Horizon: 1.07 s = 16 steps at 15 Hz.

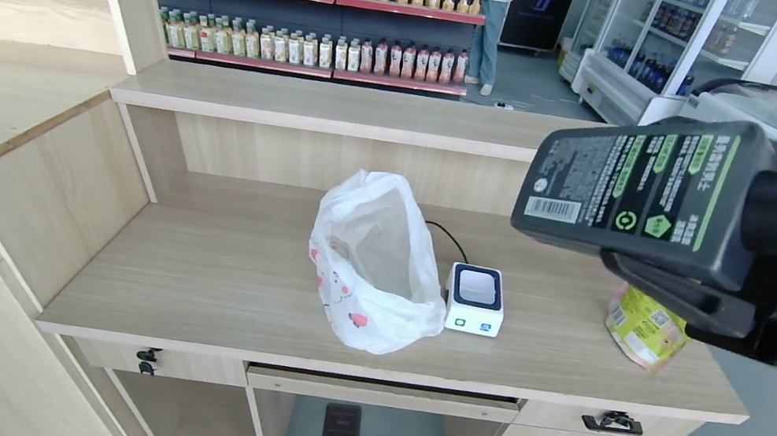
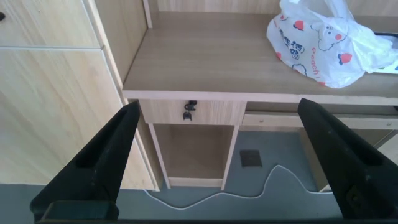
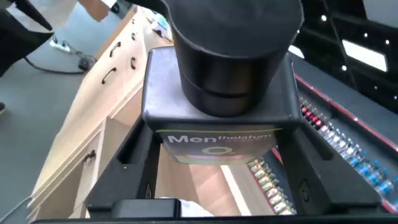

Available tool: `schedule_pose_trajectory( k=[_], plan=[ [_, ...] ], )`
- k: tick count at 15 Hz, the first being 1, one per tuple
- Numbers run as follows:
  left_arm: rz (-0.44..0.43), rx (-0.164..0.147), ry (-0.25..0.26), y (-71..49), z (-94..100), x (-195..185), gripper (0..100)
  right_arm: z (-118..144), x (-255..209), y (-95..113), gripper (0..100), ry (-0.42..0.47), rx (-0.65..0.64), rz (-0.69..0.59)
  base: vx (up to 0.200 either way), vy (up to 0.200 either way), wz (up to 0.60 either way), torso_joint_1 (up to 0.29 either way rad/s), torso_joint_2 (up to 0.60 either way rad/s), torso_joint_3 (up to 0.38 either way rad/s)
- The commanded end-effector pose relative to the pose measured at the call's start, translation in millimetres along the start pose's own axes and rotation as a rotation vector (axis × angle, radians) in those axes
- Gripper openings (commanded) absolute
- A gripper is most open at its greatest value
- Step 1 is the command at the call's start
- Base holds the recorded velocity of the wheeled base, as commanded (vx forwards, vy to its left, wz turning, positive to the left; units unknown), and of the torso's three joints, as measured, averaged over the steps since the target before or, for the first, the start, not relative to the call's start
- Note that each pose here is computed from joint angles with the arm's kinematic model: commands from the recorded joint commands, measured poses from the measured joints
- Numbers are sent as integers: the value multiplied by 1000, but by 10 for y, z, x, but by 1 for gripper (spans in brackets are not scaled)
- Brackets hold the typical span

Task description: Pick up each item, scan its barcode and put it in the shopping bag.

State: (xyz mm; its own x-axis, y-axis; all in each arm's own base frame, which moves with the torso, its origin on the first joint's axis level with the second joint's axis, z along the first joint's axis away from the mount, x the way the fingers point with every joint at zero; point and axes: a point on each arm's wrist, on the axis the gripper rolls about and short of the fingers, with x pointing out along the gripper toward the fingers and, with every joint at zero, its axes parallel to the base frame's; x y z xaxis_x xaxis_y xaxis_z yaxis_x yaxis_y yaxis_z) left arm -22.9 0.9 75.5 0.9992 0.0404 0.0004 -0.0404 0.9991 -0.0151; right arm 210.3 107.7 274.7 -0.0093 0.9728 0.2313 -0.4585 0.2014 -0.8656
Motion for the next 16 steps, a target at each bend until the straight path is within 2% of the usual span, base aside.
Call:
schedule_pose_trajectory(
  k=[1, 2, 4, 7, 11, 15, 16],
  plan=[
    [1, 0, 0, 0, 0, 0, 100, 5, 117, 147, 0, -52, 21, 66, 0, 0, 0, 0, 0, 0],
    [1, 0, 0, 0, 0, 0, 100, 23, 198, 196, 0, -114, 8, 119, 0, 0, 0, 0, 0, 0],
    [1, 0, 0, 0, 0, 0, 100, 90, 286, 226, 0, -173, -18, 140, 0, 0, 0, 0, 0, 0],
    [1, 0, 0, 0, 0, 0, 100, 232, 334, 216, 0, -221, -49, 143, 0, 0, 0, 0, 0, 0],
    [1, 0, 0, 0, 0, 0, 100, 119, 559, 199, 0, -268, -43, 161, 0, 0, 0, 0, 0, 0],
    [1, 0, 0, 0, 0, 0, 100, -195, 721, 316, 0, -256, 13, 189, 0, 0, 0, 0, 0, 0],
    [1, 0, 0, 0, 0, 0, 100, -204, 725, 318, 0, -256, 11, 189, 0, 0, 0, 0, 0, 0]
  ],
)
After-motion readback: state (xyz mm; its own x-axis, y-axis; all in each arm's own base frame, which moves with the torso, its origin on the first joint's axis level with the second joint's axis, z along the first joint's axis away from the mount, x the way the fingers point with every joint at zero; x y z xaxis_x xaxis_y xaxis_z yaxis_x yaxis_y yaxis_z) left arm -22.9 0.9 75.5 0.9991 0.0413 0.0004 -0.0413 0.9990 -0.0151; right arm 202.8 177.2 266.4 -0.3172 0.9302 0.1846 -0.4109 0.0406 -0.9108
